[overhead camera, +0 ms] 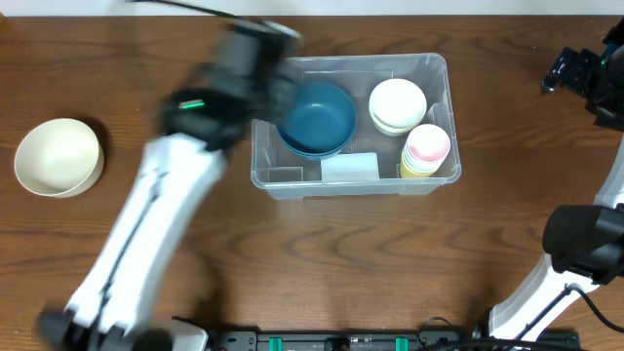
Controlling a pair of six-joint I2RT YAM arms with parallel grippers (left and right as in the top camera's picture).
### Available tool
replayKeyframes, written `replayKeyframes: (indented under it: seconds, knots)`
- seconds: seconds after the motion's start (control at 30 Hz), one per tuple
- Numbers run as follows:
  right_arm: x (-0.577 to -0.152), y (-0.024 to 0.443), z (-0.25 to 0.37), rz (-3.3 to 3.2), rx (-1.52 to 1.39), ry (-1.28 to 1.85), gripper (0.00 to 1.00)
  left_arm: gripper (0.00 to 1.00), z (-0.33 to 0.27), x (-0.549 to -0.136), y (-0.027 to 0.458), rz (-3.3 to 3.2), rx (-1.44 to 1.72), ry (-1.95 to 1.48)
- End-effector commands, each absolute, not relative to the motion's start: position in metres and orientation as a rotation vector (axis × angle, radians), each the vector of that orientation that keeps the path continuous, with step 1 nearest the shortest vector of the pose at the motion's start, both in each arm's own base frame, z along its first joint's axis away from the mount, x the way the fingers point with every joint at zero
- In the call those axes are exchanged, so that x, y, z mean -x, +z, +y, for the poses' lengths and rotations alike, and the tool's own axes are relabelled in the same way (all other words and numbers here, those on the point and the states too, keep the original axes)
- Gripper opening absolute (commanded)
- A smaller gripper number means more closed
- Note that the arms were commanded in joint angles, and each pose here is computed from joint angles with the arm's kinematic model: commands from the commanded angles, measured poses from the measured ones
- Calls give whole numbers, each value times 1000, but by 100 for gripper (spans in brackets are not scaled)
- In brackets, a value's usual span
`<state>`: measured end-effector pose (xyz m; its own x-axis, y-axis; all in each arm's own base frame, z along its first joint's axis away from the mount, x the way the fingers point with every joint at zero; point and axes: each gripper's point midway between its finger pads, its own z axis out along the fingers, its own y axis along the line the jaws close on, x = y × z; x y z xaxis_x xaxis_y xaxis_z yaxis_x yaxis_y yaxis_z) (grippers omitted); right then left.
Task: Pack container
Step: 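Move the left gripper to the cream bowl and grasp its rim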
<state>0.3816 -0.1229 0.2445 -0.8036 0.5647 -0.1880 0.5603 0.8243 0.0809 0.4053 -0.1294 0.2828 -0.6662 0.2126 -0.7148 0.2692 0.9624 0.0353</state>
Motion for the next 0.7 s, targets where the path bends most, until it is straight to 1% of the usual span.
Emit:
replayKeyframes:
  seconds: [0.0, 0.07, 0.13, 0.27, 0.4, 0.53, 0.67]
  knots:
    - [-379, 259, -125, 2755, -884, 17, 99, 37, -56, -405, 314, 2281, -37, -21]
    - [-379, 259, -125, 2755, -884, 17, 99, 38, 5, -402, 307, 2306, 200, 116]
    - [-379, 259, -125, 2755, -884, 17, 99, 38, 51, -396, 292, 2334, 390, 227]
    - [-379, 259, -125, 2755, -884, 17, 99, 38, 118, -390, 244, 2419, 644, 326]
    - [-379, 259, -125, 2755, -884, 17, 99, 38, 155, -395, 202, 2468, 805, 359]
    - [-379, 259, -125, 2755, -884, 17, 99, 38, 175, -409, 168, 2493, 854, 377]
    - [-379, 259, -125, 2755, -884, 17, 99, 38, 190, -420, 146, 2487, 885, 387]
